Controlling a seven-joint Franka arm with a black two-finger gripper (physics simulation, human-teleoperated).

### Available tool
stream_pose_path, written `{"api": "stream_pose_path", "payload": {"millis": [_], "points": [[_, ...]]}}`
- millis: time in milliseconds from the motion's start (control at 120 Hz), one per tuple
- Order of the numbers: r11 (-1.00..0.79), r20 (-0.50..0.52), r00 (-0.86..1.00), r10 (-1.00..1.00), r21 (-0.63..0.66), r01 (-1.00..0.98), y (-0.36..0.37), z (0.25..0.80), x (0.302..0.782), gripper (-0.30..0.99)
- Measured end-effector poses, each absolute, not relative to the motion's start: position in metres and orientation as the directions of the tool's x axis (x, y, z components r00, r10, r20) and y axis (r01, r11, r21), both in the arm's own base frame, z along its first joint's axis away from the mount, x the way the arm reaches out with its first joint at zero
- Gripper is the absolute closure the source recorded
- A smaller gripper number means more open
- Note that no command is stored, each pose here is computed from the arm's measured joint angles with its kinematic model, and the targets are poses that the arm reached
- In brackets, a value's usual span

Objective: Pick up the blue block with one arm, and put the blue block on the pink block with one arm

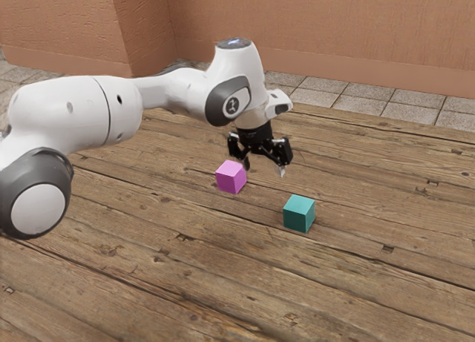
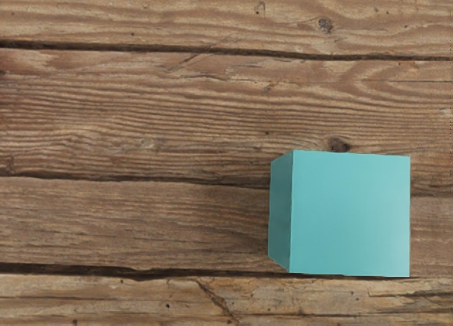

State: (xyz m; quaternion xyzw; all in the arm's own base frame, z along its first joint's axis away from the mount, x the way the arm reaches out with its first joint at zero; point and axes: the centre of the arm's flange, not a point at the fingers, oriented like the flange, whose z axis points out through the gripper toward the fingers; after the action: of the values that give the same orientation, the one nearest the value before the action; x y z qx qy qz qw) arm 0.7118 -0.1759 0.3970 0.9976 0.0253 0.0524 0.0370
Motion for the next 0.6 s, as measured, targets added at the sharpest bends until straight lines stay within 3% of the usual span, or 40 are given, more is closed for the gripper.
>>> {"api": "stream_pose_path", "payload": {"millis": [167,600], "points": [[-0.992,0.137,0.99,0.043,0.127,0.026,-0.196,0.384,0.727,0.0],[-0.985,0.111,0.993,0.038,0.172,0.019,-0.211,0.322,0.748,0.0]]}}
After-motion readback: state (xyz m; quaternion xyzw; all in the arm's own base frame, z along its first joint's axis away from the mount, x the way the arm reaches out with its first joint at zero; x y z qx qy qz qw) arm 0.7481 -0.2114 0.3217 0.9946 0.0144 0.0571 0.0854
